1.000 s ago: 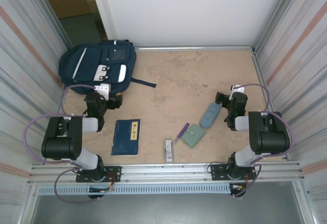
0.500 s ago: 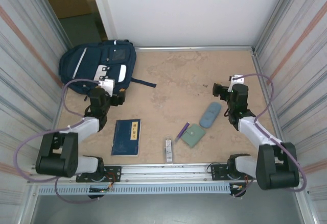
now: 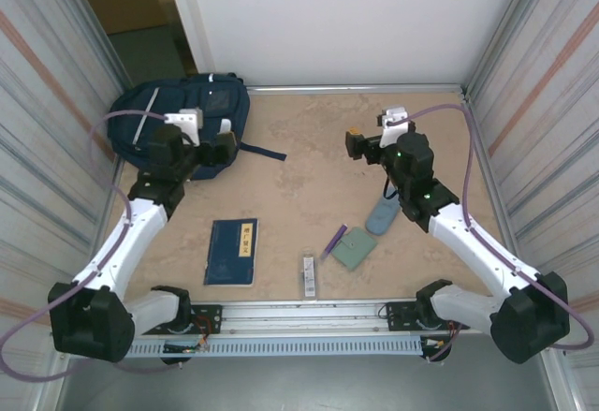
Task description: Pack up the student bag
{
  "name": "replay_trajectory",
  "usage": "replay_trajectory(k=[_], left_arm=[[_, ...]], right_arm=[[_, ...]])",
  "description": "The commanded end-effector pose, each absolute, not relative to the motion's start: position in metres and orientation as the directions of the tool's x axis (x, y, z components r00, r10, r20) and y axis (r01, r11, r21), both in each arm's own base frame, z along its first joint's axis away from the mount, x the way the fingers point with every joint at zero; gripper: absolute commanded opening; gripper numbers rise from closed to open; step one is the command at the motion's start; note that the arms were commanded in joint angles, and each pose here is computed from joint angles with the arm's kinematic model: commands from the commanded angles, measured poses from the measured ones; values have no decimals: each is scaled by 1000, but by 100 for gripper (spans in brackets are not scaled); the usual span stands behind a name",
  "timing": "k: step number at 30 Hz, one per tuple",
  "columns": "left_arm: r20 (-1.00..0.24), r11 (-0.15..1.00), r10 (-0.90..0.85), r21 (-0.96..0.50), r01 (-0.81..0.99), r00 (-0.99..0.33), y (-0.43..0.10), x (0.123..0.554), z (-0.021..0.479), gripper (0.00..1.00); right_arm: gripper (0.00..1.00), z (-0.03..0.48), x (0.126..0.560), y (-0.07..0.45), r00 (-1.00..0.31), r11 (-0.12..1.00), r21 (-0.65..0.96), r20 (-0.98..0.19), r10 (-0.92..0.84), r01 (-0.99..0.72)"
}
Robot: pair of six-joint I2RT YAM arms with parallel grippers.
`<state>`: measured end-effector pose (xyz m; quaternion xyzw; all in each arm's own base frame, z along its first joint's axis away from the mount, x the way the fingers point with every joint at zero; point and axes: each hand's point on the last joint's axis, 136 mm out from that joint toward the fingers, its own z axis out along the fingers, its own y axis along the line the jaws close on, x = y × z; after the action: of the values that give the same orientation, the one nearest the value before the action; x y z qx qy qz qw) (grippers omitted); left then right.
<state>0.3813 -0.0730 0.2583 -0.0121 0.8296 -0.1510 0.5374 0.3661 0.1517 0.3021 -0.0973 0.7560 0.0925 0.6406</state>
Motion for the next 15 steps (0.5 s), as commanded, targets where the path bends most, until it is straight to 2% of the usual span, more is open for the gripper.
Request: replay_trajectory(k=[1, 4, 10, 15], left_arm=[[-677, 809, -452, -586, 53, -582, -72, 375, 234, 99], [-646, 801, -407, -592, 88, -646, -73, 391, 223, 99], [-678, 931, -104, -324, 169, -728, -98, 420, 191, 99], [-621, 974, -3, -181, 139, -784, -107, 449, 158, 99]], right_arm=[[99, 299, 366, 173, -180, 946, -18, -980, -81, -324], [99, 295, 361, 193, -191, 929, -21, -977, -98, -370], [99, 274, 344, 219, -250, 904, -39, -955, -159, -425], [99, 254, 330, 225, -323, 915, 22, -939, -120, -403]])
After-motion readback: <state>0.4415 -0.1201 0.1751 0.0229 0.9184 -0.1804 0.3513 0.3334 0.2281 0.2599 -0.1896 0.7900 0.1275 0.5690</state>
